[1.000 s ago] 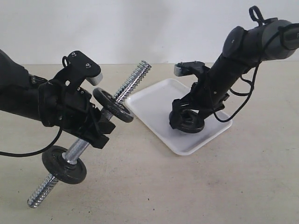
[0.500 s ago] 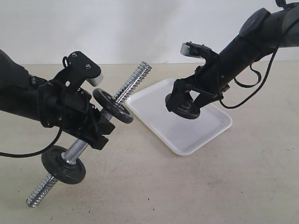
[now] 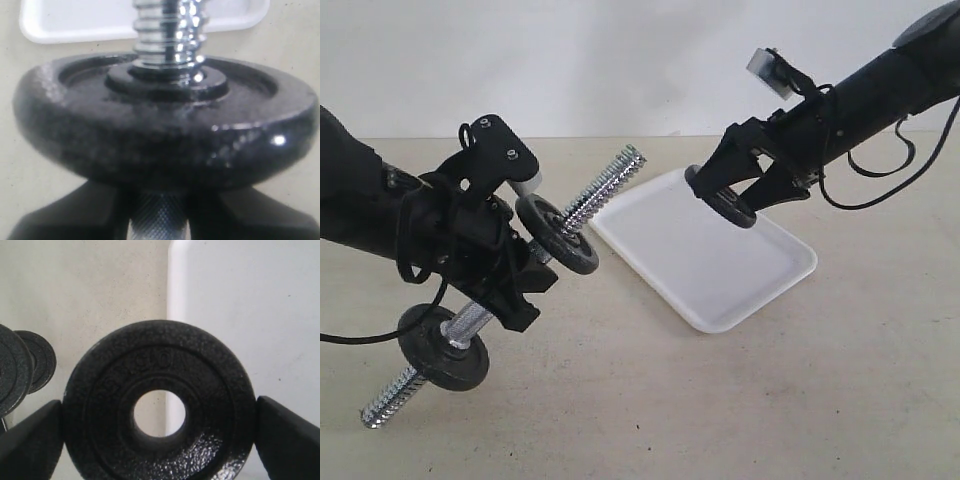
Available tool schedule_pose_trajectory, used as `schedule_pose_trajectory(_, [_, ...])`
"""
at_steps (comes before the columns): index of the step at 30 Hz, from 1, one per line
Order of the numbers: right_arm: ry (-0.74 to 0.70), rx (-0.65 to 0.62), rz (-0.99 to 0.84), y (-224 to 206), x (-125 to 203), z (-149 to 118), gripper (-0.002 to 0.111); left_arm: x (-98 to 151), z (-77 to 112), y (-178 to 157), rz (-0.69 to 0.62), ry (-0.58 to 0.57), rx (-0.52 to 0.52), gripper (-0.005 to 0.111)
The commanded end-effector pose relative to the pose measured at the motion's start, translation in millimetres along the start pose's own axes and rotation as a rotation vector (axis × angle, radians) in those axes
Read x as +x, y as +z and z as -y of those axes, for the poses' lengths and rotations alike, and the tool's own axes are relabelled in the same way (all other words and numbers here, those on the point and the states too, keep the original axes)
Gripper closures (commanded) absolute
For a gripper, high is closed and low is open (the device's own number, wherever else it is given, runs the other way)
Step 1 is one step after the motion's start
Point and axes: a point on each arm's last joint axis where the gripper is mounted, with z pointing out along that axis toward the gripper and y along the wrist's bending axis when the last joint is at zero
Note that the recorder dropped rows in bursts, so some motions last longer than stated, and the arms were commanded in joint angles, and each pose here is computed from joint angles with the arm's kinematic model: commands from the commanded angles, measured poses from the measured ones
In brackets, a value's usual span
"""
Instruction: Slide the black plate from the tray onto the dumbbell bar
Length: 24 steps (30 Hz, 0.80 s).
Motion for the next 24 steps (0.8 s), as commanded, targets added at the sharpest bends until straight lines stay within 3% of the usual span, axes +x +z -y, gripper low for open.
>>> schedule_pose_trajectory(1, [-0.004, -0.08, 0.125, -20.2, -11.3, -8.7, 0.108, -19.4, -15.0, -19.6, 0.105, 0.096, -0.162, 0.102])
schedule_pose_trajectory(9, [0.017, -0.124, 0.177, -20.7, -16.3, -13.1, 0.108, -17.9, -20.0, -14.4, 0.088, 0.181, -0.21, 0.102])
schedule_pose_trajectory(19, [0.057, -0.131, 0.176, -20.1, -16.7, -13.9, 0.108, -1.4, -28.6, 28.8, 0.021, 0.142, -0.23, 0.102])
schedule_pose_trajectory(24, [0.082, -0.134, 0.174, -20.1, -16.7, -13.9, 0.108, -1.1, -32.1, 32.8, 0.035, 0.123, -0.265, 0.102])
